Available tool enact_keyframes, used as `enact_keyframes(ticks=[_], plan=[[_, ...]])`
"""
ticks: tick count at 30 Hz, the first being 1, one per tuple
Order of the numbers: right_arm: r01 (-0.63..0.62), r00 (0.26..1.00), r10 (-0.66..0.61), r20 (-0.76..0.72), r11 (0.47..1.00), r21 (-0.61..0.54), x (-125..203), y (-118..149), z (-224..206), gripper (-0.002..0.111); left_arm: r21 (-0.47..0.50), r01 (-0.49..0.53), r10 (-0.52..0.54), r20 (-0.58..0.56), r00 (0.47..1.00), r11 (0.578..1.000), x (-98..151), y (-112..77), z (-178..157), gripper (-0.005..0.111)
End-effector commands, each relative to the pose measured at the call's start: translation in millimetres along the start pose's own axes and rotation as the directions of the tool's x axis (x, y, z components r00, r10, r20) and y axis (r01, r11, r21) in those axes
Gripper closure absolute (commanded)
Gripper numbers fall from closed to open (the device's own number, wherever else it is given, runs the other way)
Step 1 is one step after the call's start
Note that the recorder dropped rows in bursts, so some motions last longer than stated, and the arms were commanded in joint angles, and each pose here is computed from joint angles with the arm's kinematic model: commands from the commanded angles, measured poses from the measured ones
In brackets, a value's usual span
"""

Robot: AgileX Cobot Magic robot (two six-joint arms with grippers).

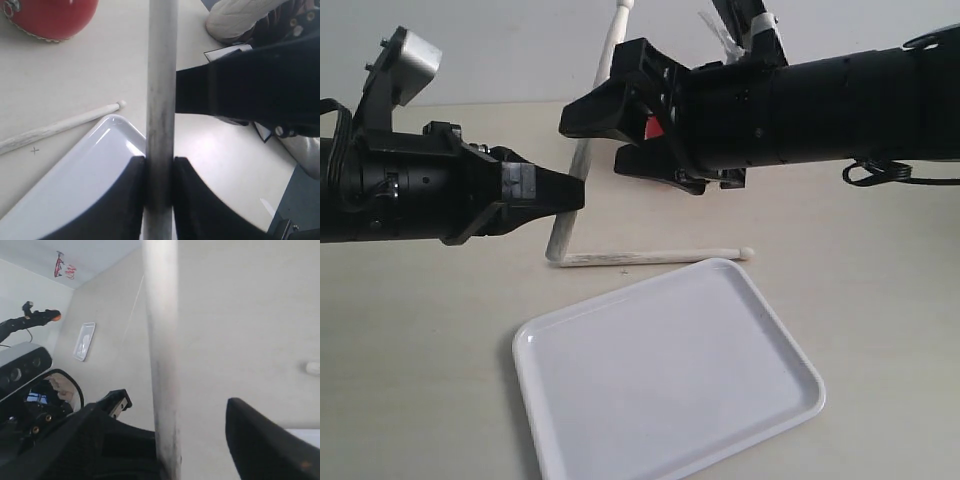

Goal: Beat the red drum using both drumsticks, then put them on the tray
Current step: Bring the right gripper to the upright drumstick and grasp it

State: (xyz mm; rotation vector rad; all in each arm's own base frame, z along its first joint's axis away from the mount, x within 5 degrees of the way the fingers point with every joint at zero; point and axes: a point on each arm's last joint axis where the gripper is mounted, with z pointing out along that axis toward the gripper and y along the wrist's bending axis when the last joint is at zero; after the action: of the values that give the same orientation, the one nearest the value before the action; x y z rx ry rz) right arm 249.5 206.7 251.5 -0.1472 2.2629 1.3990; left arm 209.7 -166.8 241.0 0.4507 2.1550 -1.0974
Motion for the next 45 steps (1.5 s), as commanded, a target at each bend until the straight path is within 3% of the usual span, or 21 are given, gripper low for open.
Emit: enact_keyframes(ticks=[1, 10, 25, 35, 40, 45], plan=[[-0.012, 1.0, 0.011, 0.018, 0.999, 0.033, -0.8, 0.0, 4.8, 0.042, 0.006, 0.002, -0.002, 0.01, 1.0, 1.0, -3.1, -2.7, 0.6, 0.107], [-0.064, 0.997, 0.065, -0.05, 0.998, 0.015, 4.5, -11.2, 19.1, 0.042, 0.006, 0.002, -0.002, 0.01, 1.0, 1.0, -3.1, -2.7, 0.6, 0.107], [-0.063, 0.996, 0.061, -0.067, 0.998, -0.028, -2.9, -6.9, 27.7, 0.044, 0.006, 0.002, -0.002, 0.01, 1.0, 1.0, -3.1, -2.7, 0.6, 0.107], [-0.063, 0.995, 0.061, -0.076, 0.998, -0.027, -1.8, -9.5, 30.0, 0.054, -0.002, 0.002, -0.002, 0.012, 1.0, 1.0, -3.3, -1.9, 0.6, 0.107], [-0.066, 0.995, 0.063, -0.081, 0.997, -0.028, -1.2, -10.3, 30.8, 0.063, -0.002, 0.002, -0.002, 0.012, 1.0, 1.0, -3.3, -1.9, 0.6, 0.107], [-0.066, 0.995, 0.063, -0.083, 0.997, -0.031, -1.0, -10.0, 30.8, 0.09, -0.002, 0.002, -0.002, 0.012, 1.0, 1.0, -3.3, -1.9, 0.6, 0.107]])
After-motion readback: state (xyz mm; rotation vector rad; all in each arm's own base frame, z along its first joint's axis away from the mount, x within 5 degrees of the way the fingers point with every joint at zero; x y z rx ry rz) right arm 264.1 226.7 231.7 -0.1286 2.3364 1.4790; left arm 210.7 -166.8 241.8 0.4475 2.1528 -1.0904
